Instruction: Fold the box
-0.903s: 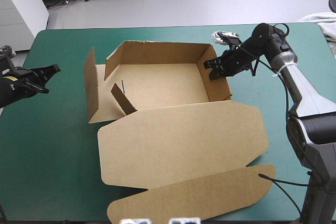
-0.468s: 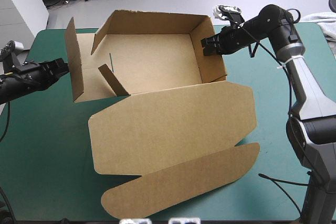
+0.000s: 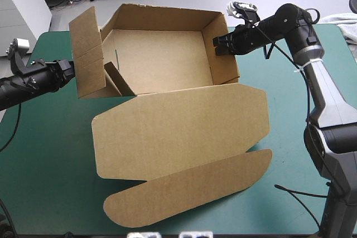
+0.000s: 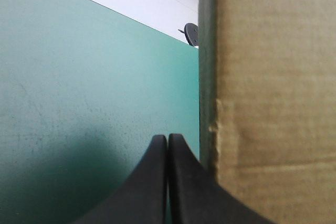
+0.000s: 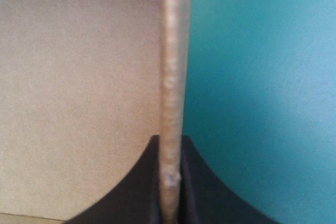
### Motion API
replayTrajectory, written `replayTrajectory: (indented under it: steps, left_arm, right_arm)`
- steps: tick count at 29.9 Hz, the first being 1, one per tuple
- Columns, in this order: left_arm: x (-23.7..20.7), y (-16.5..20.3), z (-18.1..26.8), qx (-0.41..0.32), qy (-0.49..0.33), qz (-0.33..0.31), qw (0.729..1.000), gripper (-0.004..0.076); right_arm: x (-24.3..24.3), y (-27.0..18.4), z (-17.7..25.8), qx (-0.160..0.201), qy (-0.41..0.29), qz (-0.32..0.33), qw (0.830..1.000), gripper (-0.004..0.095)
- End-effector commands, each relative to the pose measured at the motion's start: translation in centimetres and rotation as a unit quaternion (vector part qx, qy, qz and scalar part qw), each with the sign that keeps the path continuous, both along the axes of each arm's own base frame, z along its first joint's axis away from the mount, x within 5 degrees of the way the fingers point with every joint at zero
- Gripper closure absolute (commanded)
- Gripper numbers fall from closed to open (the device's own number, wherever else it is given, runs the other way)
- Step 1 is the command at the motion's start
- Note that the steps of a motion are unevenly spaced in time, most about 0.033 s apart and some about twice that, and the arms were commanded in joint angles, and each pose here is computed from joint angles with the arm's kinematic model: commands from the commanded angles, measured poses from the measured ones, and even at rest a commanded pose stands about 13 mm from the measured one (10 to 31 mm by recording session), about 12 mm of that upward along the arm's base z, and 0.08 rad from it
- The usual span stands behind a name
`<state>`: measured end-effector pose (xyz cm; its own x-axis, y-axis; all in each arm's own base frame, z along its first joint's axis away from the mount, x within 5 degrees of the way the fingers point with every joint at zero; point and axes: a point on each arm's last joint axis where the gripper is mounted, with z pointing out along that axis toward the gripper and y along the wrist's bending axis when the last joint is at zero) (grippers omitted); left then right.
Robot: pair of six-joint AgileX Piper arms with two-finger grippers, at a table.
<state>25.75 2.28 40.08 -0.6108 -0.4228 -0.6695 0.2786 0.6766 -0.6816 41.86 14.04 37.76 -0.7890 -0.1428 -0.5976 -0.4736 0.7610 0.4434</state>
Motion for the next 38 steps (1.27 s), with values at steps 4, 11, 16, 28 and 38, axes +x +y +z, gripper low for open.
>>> replayTrajectory:
  steps: [4, 11, 16, 28, 38]
  left_arm:
    - [-1.3, -1.6, 2.3, -0.024, -0.05, -0.042, 0.998, 0.0734]
    - [-1.5, -2.2, 2.3, -0.025, -0.047, -0.064, 0.997, 0.0734]
    - [-1.6, -2.3, 2.3, -0.025, -0.044, -0.071, 0.996, 0.0734]
    - [-1.4, -3.4, 2.1, -0.017, -0.044, -0.089, 0.995, 0.0733]
    - [-1.4, -3.3, 1.5, 0.021, -0.033, -0.091, 0.995, 0.0556]
  right_arm:
    - [-1.8, 2.2, 3.5, 0.0, -0.072, -0.015, 0.997, 0.0921]
    - [-1.9, 3.4, 3.6, -0.011, -0.09, -0.027, 0.996, 0.0921]
    - [-1.8, 3.4, 3.5, -0.01, -0.092, -0.03, 0.995, 0.0921]
    - [-2.2, 5.0, 3.6, -0.019, -0.112, -0.024, 0.993, 0.0921]
    - [-2.9, 6.5, 3.6, -0.027, -0.122, -0.008, 0.992, 0.0921]
